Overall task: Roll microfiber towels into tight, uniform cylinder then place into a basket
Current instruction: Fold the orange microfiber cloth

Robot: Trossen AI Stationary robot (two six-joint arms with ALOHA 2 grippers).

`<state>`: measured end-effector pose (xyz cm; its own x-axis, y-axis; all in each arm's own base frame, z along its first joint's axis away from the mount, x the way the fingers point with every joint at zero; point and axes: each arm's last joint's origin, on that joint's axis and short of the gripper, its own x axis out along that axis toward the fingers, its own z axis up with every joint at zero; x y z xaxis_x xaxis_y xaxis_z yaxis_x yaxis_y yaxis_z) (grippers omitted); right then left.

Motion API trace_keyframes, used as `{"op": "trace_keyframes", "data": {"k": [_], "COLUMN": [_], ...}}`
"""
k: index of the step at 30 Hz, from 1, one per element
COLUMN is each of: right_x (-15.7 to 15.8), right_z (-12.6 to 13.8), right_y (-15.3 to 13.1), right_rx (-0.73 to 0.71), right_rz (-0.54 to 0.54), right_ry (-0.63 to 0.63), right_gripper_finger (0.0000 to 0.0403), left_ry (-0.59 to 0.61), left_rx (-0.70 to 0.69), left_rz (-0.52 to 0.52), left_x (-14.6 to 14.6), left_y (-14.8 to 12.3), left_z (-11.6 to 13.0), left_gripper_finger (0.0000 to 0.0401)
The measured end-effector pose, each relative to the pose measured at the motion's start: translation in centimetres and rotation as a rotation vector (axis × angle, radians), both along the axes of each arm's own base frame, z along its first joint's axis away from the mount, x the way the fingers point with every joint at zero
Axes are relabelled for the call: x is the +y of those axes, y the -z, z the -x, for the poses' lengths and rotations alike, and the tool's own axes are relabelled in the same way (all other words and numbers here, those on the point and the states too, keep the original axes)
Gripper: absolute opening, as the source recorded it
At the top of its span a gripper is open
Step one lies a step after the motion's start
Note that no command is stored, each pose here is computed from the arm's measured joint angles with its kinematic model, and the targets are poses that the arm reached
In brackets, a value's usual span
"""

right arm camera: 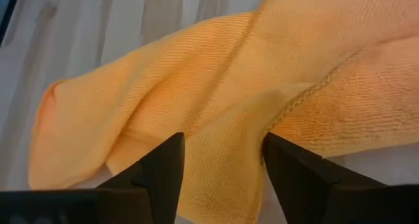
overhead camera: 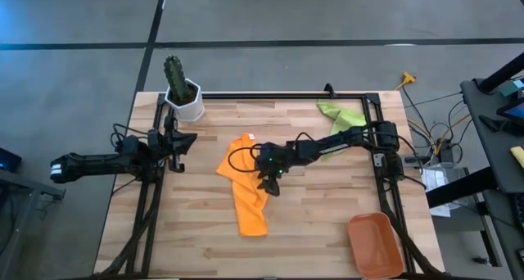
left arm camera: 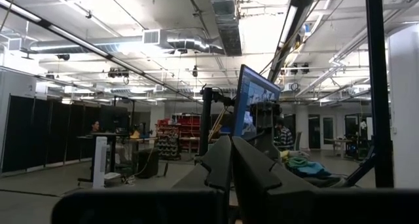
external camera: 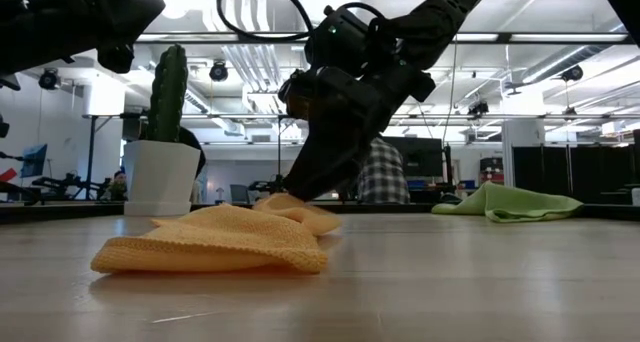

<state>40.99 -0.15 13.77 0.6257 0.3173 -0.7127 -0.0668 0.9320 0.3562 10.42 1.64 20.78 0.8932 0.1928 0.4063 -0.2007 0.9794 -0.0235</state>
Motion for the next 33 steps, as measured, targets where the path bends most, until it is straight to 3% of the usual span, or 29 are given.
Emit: {"op": "trace_keyframes", "data": {"k": [6, 11, 17, 22, 26, 33], "right_x": [-0.4, -0.5, -0.2, -0.1, -0.6, -1.1], "right_z": [0.0, 0.0, 0.0, 0.2, 0.9, 3.4], "right_y": [0.1, 0.1, 0.1, 0.2, -0.2, -2.8], "right_rx": [-0.002, -0.009, -0.013, 0.013, 0.068, 0.213], "right_rz": [0.074, 0.138, 0.039, 0.035, 0.057, 0.234], "right_ry": [0.051, 0.046, -0.038, -0.041, -0.013, 0.095], "right_gripper_finger": [0.0169, 0.0119, 0.0056, 0.0019, 0.001, 0.0009], "left_ry": [0.001, 0.0, 0.0, 0.001, 0.001, 0.001], "left_rx": [0.0, 0.0, 0.0, 0.003, 0.003, 0.004], "left_rz": [0.0, 0.0, -0.001, 0.0, 0.0, 0.0], "left_x": [0.0, 0.0, 0.0, 0.0, 0.0, 0.0], "left_y": [0.0, 0.0, 0.0, 0.0, 0.0, 0.0], "left_z": [0.0, 0.0, 0.0, 0.0, 0.0, 0.0], "left_gripper_finger": [0.0, 0.0, 0.0, 0.0, 0.0, 0.0]}}
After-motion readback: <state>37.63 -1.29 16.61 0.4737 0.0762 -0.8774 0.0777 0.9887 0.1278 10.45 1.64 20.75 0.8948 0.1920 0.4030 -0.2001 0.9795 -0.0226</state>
